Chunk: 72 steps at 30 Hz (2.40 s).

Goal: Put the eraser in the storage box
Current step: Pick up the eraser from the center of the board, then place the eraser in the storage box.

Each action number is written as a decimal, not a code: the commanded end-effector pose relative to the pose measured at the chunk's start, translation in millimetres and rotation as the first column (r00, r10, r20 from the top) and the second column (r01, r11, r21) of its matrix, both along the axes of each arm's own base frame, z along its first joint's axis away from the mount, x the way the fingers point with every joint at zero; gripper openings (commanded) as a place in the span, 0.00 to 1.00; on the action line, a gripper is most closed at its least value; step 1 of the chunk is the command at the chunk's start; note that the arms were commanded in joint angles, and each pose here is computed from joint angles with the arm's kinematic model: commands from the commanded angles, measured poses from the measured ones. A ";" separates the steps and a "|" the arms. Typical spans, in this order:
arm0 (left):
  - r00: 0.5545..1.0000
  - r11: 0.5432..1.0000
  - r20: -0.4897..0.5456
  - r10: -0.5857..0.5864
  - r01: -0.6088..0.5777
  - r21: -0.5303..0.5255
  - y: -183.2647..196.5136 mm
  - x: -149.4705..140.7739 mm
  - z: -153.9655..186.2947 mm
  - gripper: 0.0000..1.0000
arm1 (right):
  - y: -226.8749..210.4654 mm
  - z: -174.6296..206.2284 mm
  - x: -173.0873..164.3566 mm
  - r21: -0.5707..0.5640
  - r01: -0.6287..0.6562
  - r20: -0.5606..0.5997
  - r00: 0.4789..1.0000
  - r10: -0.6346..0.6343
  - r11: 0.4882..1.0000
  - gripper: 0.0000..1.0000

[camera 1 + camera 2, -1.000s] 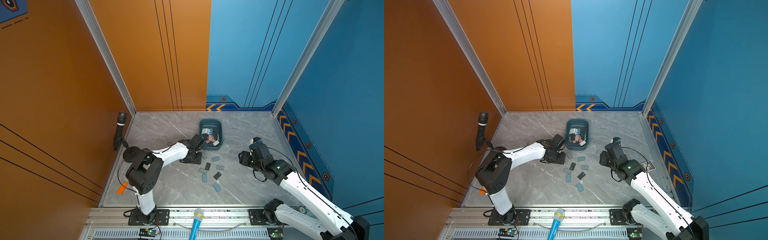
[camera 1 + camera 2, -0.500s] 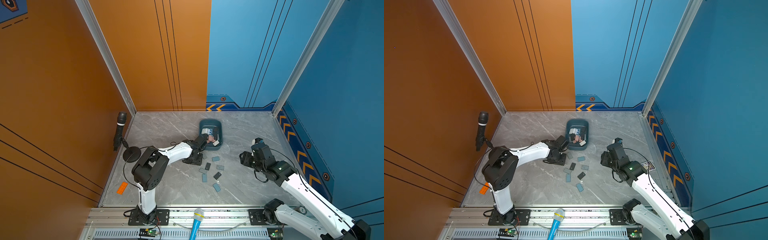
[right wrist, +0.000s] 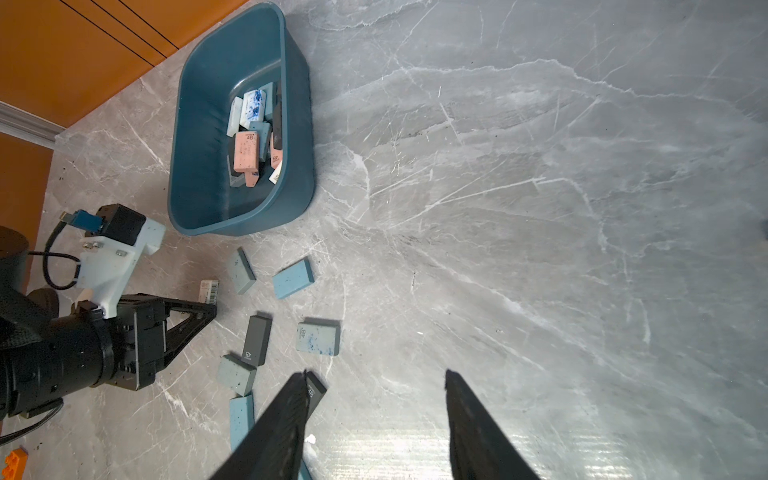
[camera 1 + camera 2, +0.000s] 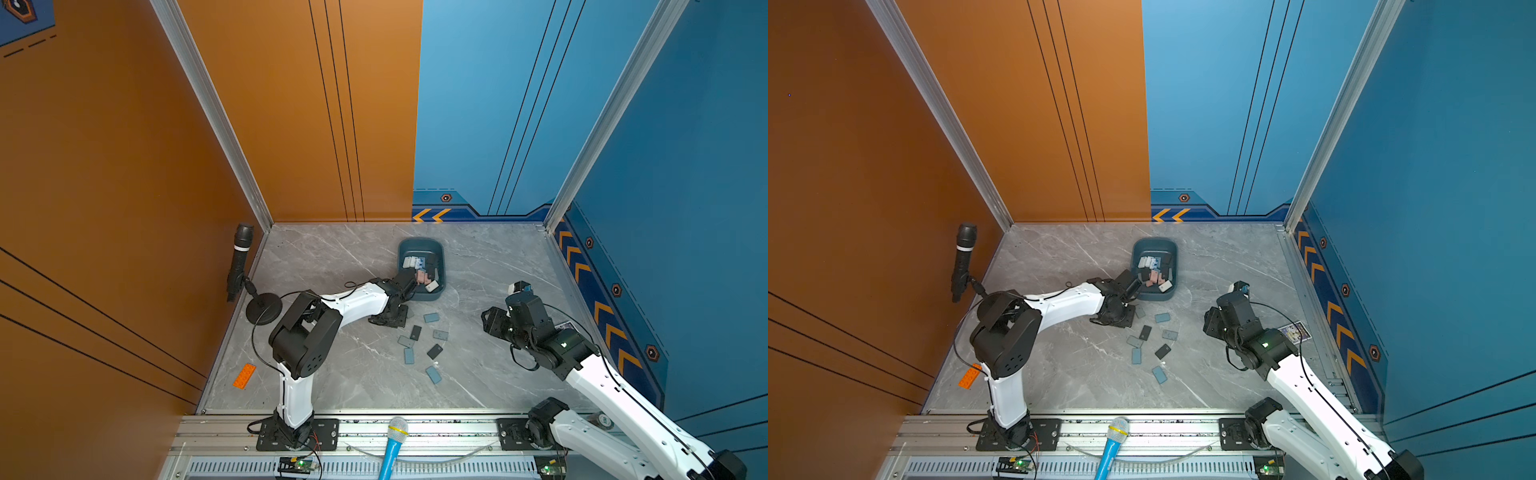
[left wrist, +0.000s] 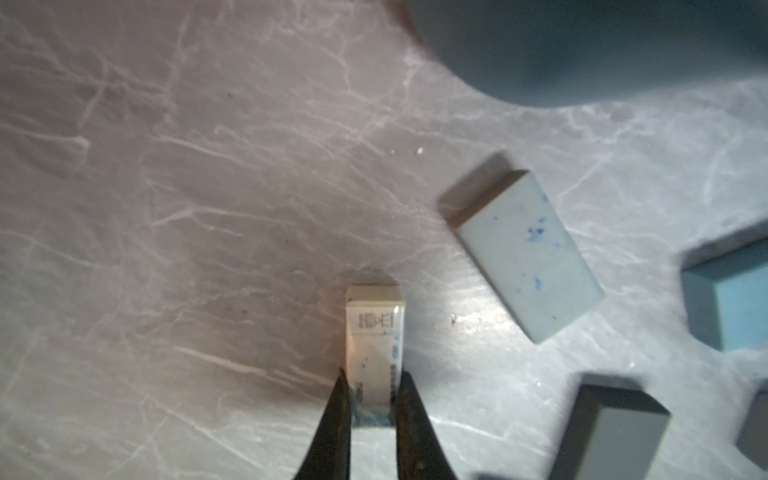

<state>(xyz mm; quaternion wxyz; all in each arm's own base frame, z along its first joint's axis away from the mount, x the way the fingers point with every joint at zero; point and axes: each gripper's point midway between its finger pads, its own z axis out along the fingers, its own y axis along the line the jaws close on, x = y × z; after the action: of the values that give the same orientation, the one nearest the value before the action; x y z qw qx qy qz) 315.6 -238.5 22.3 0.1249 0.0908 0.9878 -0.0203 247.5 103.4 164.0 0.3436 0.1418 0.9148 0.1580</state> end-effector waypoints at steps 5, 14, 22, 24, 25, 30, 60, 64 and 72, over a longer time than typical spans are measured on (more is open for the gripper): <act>0.998 0.999 -0.049 -0.026 0.027 0.031 2.3 -15.9 -6.7 0.09 | -1.2 -8.5 -3.7 -0.006 0.012 -0.034 0.999 -0.012 1.000 0.54; 0.998 0.999 -0.044 -0.038 0.038 0.008 3.1 -23.4 11.5 0.02 | -2.6 -3.0 -2.7 -0.002 0.033 -0.029 0.999 -0.033 0.999 0.54; 1.000 1.000 -0.013 -0.022 0.021 -0.006 8.0 -28.8 25.5 0.01 | 3.5 -2.0 -1.6 0.010 0.027 -0.022 0.999 -0.027 1.000 0.53; 1.000 1.000 -0.004 -0.024 0.024 -0.011 8.3 -29.8 29.9 0.01 | 5.4 -0.7 -1.5 0.010 0.023 -0.018 1.000 -0.022 1.000 0.53; 1.000 1.000 0.001 -0.025 0.025 -0.015 8.9 -30.6 32.2 0.01 | 6.0 -0.2 -1.7 0.009 0.022 -0.016 1.000 -0.022 1.000 0.53; 1.000 0.999 0.023 -0.018 0.019 -0.027 13.3 -34.1 42.8 0.01 | 9.1 2.3 -2.5 0.009 0.016 -0.006 1.000 -0.016 1.000 0.53; 0.959 0.991 0.283 -0.032 0.066 -0.113 -18.9 21.4 153.0 0.04 | 22.9 12.6 -4.0 0.047 -0.047 0.059 0.997 0.044 0.998 0.53; 0.960 0.987 0.273 -0.062 0.099 -0.125 -43.1 45.8 149.7 0.04 | 20.6 12.5 -2.6 0.033 -0.048 0.059 0.997 0.046 0.998 0.54; 0.969 0.980 0.240 -0.059 0.102 -0.169 -80.5 107.2 126.4 0.04 | 11.5 11.9 0.0 0.034 -0.030 0.058 0.998 0.028 0.999 0.54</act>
<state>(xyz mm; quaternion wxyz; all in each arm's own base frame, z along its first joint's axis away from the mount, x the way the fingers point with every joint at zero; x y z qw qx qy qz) 410.1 -315.9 150.5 0.2592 0.1174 0.9543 -0.0910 247.5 116.9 178.1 0.3647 0.1371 0.9023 0.1845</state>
